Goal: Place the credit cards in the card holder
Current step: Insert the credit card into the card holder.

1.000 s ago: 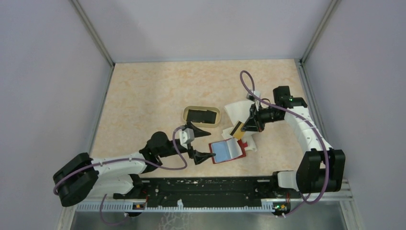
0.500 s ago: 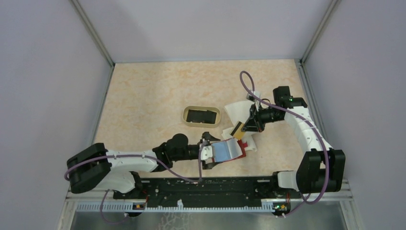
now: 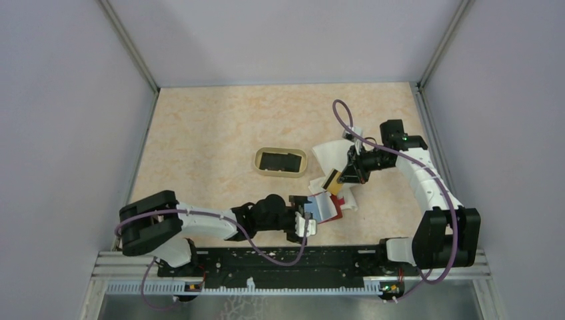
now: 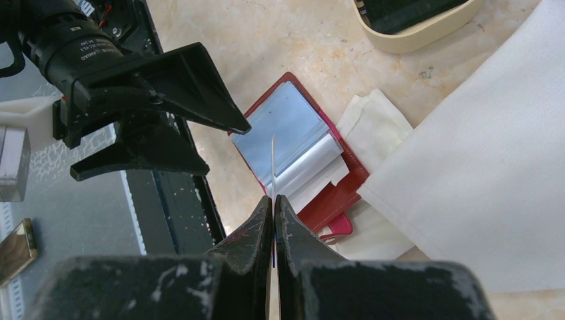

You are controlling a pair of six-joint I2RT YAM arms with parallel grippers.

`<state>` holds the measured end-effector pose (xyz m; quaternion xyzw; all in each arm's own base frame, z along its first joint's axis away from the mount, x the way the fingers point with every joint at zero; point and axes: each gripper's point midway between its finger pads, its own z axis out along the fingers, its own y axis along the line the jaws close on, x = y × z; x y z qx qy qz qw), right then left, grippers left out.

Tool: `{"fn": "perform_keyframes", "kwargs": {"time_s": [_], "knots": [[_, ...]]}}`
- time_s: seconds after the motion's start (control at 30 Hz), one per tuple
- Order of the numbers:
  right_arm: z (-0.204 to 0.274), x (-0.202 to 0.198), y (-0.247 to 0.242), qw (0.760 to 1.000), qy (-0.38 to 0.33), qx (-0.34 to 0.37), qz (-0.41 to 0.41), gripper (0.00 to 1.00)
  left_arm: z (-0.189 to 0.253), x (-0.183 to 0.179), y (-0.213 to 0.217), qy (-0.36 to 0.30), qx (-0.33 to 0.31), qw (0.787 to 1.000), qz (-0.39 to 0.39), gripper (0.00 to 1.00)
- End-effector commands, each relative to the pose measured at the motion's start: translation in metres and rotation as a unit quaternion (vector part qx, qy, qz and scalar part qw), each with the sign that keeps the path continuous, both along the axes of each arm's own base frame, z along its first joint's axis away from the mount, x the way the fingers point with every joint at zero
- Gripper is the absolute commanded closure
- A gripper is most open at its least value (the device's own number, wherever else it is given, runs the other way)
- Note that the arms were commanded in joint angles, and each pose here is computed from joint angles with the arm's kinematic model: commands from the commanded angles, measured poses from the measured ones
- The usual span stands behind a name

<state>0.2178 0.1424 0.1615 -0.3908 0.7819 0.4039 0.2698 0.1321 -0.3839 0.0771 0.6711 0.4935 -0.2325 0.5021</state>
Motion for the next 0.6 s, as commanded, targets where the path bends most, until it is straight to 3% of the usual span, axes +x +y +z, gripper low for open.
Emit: {"fn": "perform_keyframes", "kwargs": {"time_s": [0.0,0.2,0.57], "knots": [[0.010,0.010,-0.001,1.000,-0.024,0.003,-0.006,1.00,0.000,0.002,-0.016,-0.013,0.003,1.000,-0.017,0.01],[0.012,0.009,-0.001,1.000,-0.029,0.004,-0.008,1.00,-0.013,0.002,-0.034,0.007,0.009,1.000,-0.025,0.04],[0.016,0.007,0.000,0.999,-0.032,0.008,-0.007,1.00,-0.030,0.019,-0.052,0.063,0.022,0.997,0.046,0.27]]}}
